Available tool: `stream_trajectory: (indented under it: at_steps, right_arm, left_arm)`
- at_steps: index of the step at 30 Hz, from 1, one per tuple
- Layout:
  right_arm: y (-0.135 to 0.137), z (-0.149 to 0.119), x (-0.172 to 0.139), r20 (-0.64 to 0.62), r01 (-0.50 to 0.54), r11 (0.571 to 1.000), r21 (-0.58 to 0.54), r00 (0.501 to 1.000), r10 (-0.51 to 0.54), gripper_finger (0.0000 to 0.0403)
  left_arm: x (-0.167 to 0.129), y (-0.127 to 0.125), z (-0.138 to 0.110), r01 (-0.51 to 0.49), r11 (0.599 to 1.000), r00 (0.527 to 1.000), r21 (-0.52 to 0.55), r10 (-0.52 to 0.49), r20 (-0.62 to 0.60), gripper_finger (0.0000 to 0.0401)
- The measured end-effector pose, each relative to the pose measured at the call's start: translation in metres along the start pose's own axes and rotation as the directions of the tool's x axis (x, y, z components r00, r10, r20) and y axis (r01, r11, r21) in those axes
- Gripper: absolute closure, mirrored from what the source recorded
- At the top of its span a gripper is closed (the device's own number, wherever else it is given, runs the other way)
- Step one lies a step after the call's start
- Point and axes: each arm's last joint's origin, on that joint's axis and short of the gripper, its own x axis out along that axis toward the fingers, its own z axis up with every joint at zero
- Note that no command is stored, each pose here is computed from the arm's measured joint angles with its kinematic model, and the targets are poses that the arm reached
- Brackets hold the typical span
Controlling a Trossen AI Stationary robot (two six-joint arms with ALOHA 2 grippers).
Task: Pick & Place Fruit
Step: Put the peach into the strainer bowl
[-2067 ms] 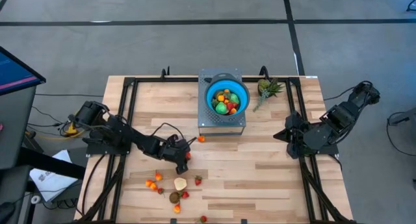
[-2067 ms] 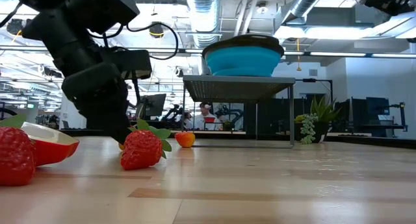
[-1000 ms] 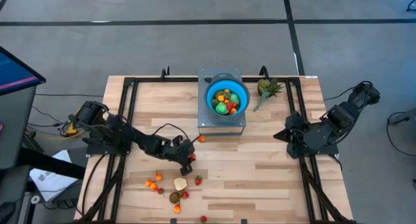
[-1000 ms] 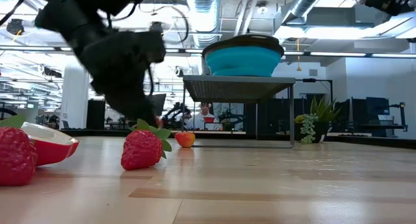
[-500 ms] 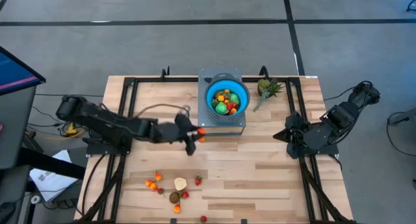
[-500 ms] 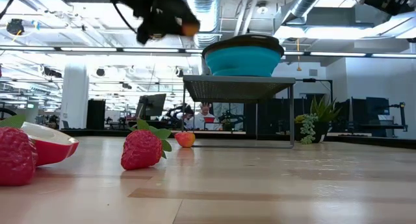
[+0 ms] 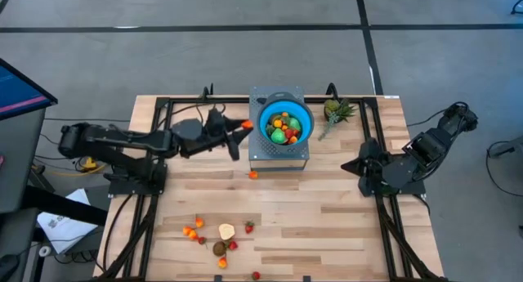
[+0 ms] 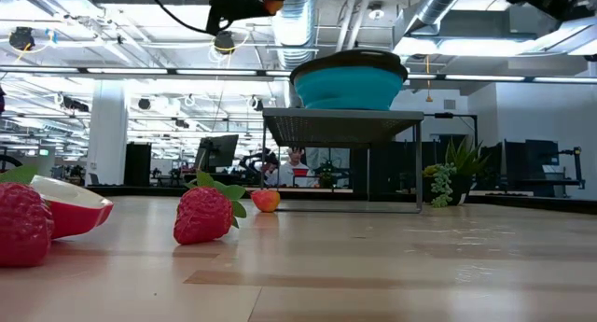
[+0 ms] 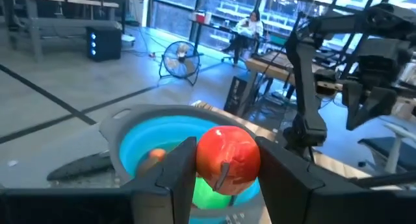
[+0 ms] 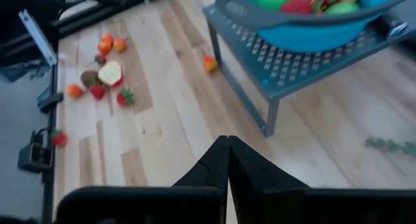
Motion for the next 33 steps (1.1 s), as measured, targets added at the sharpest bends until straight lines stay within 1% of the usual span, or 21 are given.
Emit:
stream_trajectory:
  at_steps: [3, 8, 14, 18, 23, 27, 30, 33]
  right_arm:
    - [0.000, 0.002, 0.000, 0.043, 0.024, 1.000, 0.014, 0.999, -0.024, 0.0403]
    - [-0.004, 0.006, 0.003, 0.060, 0.059, 0.997, 0.041, 0.996, -0.061, 0.0403]
    - [-0.007, 0.010, 0.006, 0.073, 0.092, 0.993, 0.075, 0.993, -0.097, 0.0403]
    - [-0.009, 0.011, 0.007, 0.075, 0.112, 0.990, 0.082, 0.990, -0.118, 0.0403]
    - [-0.013, 0.011, 0.008, 0.062, 0.143, 0.987, 0.075, 0.987, -0.148, 0.0403]
    - [-0.015, 0.009, 0.008, 0.047, 0.160, 0.985, 0.060, 0.986, -0.163, 0.0403]
    - [-0.016, 0.008, 0.008, 0.038, 0.170, 0.984, 0.049, 0.984, -0.172, 0.0403]
    - [-0.016, 0.008, 0.008, 0.034, 0.176, 0.984, 0.036, 0.984, -0.177, 0.0403]
  left_arm:
    - [0.012, 0.007, -0.003, 0.023, 1.000, 1.000, -0.003, -0.023, -0.004, 0.0261]
    - [0.030, 0.017, -0.010, 0.037, 0.999, 0.999, -0.003, -0.038, -0.017, 0.0261]
    - [0.063, 0.011, -0.004, 0.056, 0.991, 0.998, 0.120, -0.054, -0.022, 0.0261]
    - [0.081, 0.013, -0.004, 0.037, 0.989, 0.999, 0.145, -0.032, -0.033, 0.0261]
    - [0.087, 0.019, -0.007, -0.007, 0.989, 0.999, 0.149, 0.013, -0.037, 0.0261]
    - [0.087, 0.021, -0.006, -0.015, 0.989, 0.999, 0.149, 0.021, -0.035, 0.0259]
    - [0.088, 0.024, -0.005, -0.025, 0.989, 0.999, 0.148, 0.030, -0.033, 0.0249]
    - [0.088, 0.024, -0.007, -0.026, 0.988, 0.998, 0.153, 0.034, -0.048, 0.0230]
